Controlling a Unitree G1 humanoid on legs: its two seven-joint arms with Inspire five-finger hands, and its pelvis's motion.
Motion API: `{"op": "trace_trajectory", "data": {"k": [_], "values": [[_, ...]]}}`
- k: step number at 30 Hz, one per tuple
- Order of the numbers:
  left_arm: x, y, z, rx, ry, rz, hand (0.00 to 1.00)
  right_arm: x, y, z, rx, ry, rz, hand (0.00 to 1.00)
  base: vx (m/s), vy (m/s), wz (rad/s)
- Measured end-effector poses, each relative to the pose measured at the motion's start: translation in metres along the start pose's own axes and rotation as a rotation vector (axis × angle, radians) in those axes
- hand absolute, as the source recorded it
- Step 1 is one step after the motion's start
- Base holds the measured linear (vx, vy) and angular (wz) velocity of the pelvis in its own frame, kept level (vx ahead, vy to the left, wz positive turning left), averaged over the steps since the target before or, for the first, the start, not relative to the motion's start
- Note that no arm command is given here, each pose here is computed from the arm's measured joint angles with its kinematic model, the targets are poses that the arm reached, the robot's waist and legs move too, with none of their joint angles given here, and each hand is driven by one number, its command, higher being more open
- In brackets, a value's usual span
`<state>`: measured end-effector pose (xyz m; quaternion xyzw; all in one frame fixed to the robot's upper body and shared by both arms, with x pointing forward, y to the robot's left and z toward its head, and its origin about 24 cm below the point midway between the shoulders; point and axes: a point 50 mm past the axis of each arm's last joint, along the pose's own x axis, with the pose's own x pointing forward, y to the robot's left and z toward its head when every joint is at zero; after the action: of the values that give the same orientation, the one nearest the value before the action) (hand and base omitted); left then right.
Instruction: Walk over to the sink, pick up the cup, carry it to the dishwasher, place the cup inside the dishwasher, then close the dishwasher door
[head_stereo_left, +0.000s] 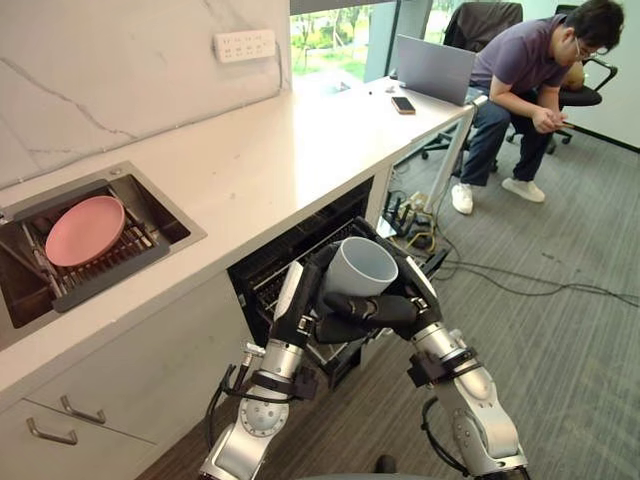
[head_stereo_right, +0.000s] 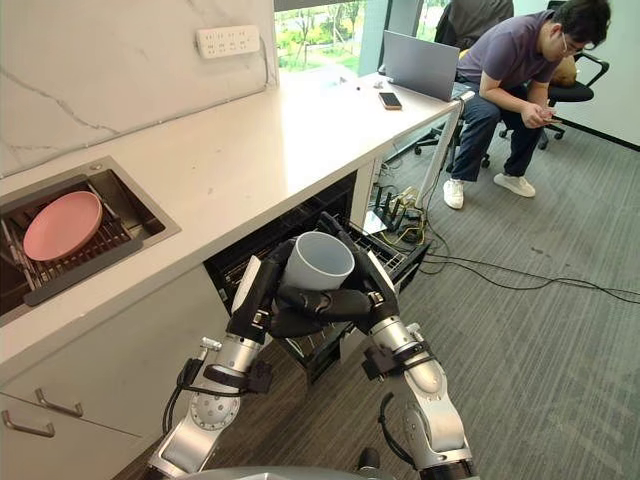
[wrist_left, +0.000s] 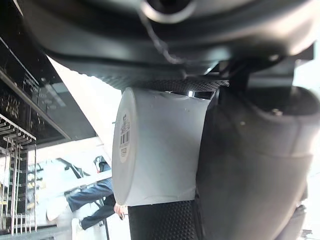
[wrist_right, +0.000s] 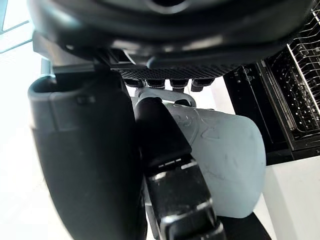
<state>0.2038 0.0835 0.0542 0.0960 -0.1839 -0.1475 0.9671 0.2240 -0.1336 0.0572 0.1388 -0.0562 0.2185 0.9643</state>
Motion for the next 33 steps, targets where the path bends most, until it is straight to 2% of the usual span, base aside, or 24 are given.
{"op": "trace_trajectory", "data": {"k": [13,14,22,33], "values": [[-0.003,0.004,-0.003,-0.033,0.017,-0.016,0.00,0.007,-0.010,0.005,-0.059,0.011,0.044,0.00,-0.03,-0.013,0.01],[-0.003,0.004,-0.003,-0.033,0.017,-0.015,1.00,0.007,-0.010,0.005,-0.060,0.011,0.047,0.00,-0.06,-0.023,0.00],[-0.005,0.003,-0.004,-0.033,0.025,-0.016,1.00,0.006,-0.013,-0.001,0.003,-0.001,0.019,0.00,-0.02,-0.009,0.00],[-0.018,0.001,-0.009,-0.045,0.075,-0.008,1.00,-0.010,-0.005,-0.037,0.370,-0.013,-0.072,0.00,0.00,0.000,0.00]]}}
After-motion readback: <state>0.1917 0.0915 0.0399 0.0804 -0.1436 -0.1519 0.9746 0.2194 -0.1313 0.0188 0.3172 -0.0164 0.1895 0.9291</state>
